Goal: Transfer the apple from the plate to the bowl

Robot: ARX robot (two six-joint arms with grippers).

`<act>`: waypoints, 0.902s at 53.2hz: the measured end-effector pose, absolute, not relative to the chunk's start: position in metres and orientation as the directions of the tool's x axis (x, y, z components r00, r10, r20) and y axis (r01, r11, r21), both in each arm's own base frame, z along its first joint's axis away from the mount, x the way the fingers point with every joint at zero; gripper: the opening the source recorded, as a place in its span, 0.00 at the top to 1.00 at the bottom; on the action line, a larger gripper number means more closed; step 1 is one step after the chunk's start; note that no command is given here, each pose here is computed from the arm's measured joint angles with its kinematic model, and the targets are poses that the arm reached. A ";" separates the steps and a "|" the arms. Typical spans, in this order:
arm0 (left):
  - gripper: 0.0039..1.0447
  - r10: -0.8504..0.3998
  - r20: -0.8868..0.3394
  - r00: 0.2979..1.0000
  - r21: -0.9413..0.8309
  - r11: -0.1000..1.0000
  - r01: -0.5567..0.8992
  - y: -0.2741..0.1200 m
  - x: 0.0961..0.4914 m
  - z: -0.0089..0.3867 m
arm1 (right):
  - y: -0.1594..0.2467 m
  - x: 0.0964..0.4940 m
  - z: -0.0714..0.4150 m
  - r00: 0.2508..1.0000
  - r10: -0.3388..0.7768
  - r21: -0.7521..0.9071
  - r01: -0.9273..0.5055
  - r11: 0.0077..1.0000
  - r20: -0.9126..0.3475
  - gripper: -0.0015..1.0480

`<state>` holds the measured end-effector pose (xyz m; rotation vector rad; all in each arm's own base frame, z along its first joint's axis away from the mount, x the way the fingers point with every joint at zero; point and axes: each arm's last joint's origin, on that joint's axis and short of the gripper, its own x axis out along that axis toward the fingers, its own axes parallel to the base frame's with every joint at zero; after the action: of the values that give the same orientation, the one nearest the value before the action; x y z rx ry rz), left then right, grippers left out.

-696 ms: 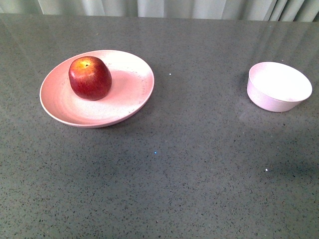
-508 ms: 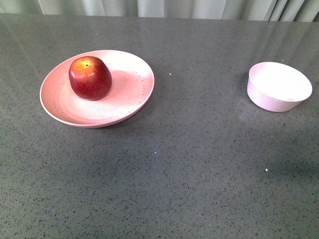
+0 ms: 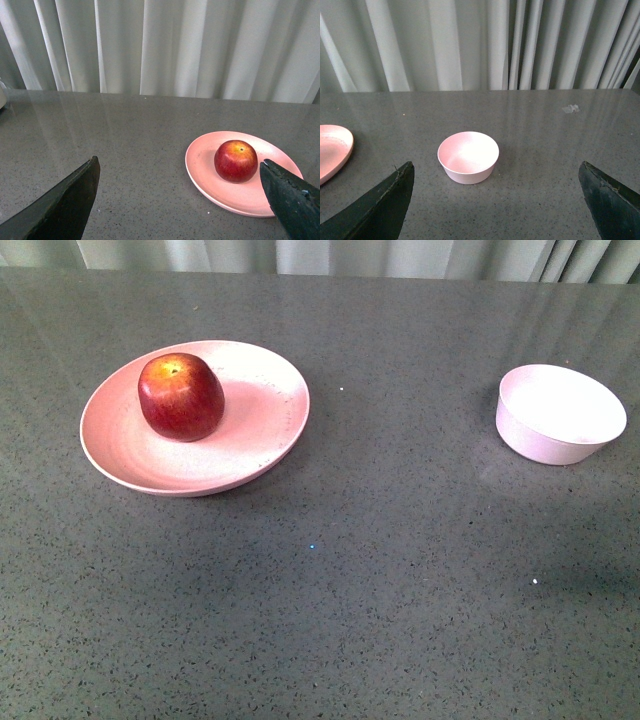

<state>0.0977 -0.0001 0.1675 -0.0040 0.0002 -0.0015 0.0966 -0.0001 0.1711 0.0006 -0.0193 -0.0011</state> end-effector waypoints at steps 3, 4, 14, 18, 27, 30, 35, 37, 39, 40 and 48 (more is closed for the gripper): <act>0.08 -0.002 0.000 1.000 -0.004 1.000 0.002 0.000 0.098 0.167 | 0.000 0.097 0.171 1.000 -0.001 0.001 0.001 1.000 0.019 0.09; 0.08 -0.002 0.000 1.000 -0.004 1.000 0.002 0.000 0.098 0.167 | 0.000 0.097 0.171 1.000 -0.001 0.001 0.001 1.000 0.019 0.09; 0.08 -0.002 0.000 1.000 -0.004 1.000 0.002 0.000 0.098 0.167 | 0.000 0.097 0.170 1.000 0.021 0.008 -0.021 1.000 -0.010 0.09; 0.08 -0.002 0.000 1.000 -0.004 1.000 0.002 0.000 0.098 0.167 | -0.004 0.105 0.170 0.943 0.153 0.102 -0.128 0.987 -0.297 0.09; 0.08 -0.002 0.000 1.000 -0.004 1.000 0.002 0.000 0.098 0.167 | -0.021 0.149 0.181 0.943 0.105 0.072 -0.087 0.994 -0.316 0.09; 0.08 -0.002 0.000 1.000 -0.004 1.000 0.002 0.000 0.098 0.167 | -0.030 0.174 0.185 0.952 0.074 0.039 -0.065 0.997 -0.297 0.09; 0.08 -0.002 0.000 1.000 -0.004 1.000 0.002 0.000 0.098 0.167 | -0.045 0.216 0.181 0.949 0.031 0.034 -0.021 0.999 -0.314 0.09; 0.08 -0.002 0.000 1.000 -0.004 1.000 0.002 0.000 0.098 0.167 | -0.051 0.239 0.174 0.938 0.028 0.049 -0.012 0.999 -0.344 0.09; 0.08 -0.002 0.000 1.000 -0.004 1.000 0.002 0.000 0.098 0.167 | -0.056 0.257 0.165 0.925 0.017 0.054 0.004 0.999 -0.378 0.09; 0.08 -0.002 0.000 1.000 -0.004 1.000 0.002 0.000 0.098 0.167 | -0.057 0.264 0.161 0.919 0.014 0.058 0.010 0.998 -0.395 0.09; 0.08 -0.002 0.000 1.000 -0.004 1.000 0.002 0.000 0.098 0.167 | -0.058 0.310 0.136 0.877 0.015 0.106 0.041 0.994 -0.480 0.09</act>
<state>0.0977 -0.0001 0.1675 -0.0044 0.0002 -0.0015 0.3104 -0.0584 0.1358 0.1142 0.5010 -0.0139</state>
